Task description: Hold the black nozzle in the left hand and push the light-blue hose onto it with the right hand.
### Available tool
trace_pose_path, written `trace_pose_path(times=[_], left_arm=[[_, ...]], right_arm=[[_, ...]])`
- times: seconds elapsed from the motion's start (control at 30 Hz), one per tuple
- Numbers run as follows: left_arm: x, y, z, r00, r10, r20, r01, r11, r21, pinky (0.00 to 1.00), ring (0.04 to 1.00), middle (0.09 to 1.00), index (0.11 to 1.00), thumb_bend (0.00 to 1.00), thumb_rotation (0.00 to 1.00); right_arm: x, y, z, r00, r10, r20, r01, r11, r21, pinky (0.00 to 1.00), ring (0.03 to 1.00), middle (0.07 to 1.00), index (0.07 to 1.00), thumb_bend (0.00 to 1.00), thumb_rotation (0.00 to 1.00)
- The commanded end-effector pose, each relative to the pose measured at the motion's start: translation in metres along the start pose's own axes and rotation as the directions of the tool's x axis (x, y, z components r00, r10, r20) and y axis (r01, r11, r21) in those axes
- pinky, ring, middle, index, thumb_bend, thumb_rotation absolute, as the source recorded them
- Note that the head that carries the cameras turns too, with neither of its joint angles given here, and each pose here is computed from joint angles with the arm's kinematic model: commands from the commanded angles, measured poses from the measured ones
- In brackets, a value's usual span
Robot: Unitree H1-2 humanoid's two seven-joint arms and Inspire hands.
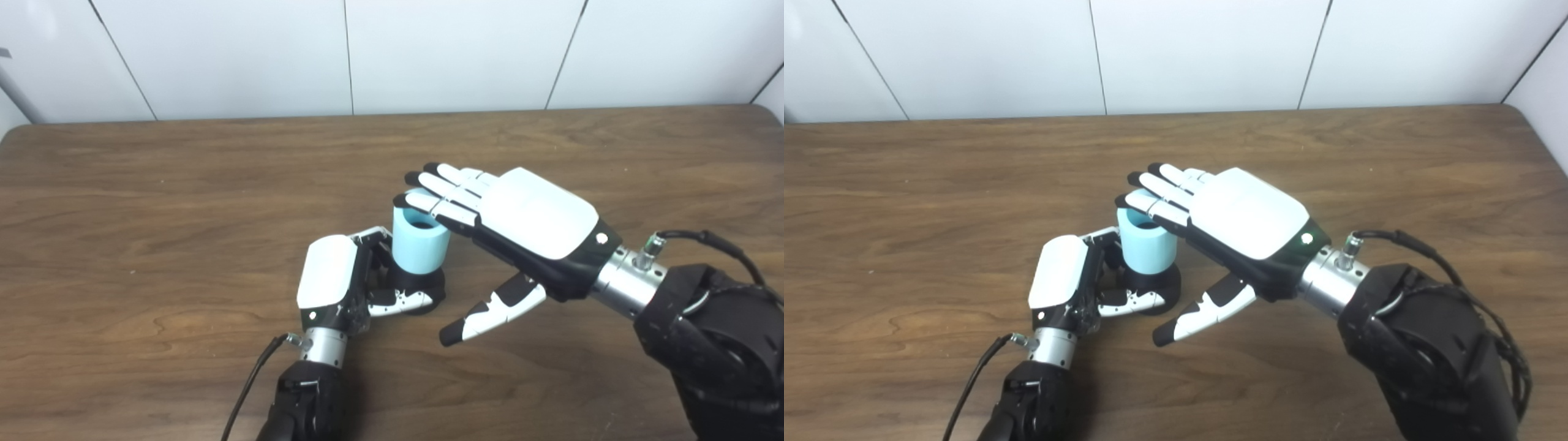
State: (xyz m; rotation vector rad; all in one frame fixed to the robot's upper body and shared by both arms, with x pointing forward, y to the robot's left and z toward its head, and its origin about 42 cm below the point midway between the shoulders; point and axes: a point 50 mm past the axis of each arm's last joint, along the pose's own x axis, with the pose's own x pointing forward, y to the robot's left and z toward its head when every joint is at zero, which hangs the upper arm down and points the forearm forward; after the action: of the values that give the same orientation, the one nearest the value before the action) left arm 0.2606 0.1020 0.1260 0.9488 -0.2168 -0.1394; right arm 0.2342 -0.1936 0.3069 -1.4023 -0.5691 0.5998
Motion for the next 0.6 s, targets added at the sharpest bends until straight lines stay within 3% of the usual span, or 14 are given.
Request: trace_pose_path(times=[0.0, 0.33, 0.57], left_arm=[[-0.027, -0.033, -0.028, 0.969, -0.200, -0.148, 0.202, 0.979, -0.003, 0.37, 0.433, 0.424, 0.485, 0.53, 0.00], [-0.026, -0.032, -0.028, 0.967, -0.209, -0.149, 0.210, 0.978, -0.005, 0.40, 0.459, 0.436, 0.485, 0.53, 0.00], [-0.026, -0.032, -0.028, 0.966, -0.211, -0.151, 0.212, 0.977, -0.006, 0.39, 0.449, 0.436, 0.485, 0.53, 0.00]], right_arm=[[-0.001, -0.003, 0.001, 0.999, -0.047, 0.012, 0.048, 0.999, -0.025, 0.93, 1.000, 1.000, 0.945, 0.65, 0.76], [-0.005, 0.008, 0.001, 0.999, -0.041, 0.004, 0.041, 0.999, 0.009, 0.92, 1.000, 0.985, 0.925, 0.65, 0.73], [-0.009, 0.014, 0.003, 1.000, 0.002, 0.007, -0.002, 1.000, 0.002, 0.92, 1.000, 0.996, 0.941, 0.64, 0.73]])
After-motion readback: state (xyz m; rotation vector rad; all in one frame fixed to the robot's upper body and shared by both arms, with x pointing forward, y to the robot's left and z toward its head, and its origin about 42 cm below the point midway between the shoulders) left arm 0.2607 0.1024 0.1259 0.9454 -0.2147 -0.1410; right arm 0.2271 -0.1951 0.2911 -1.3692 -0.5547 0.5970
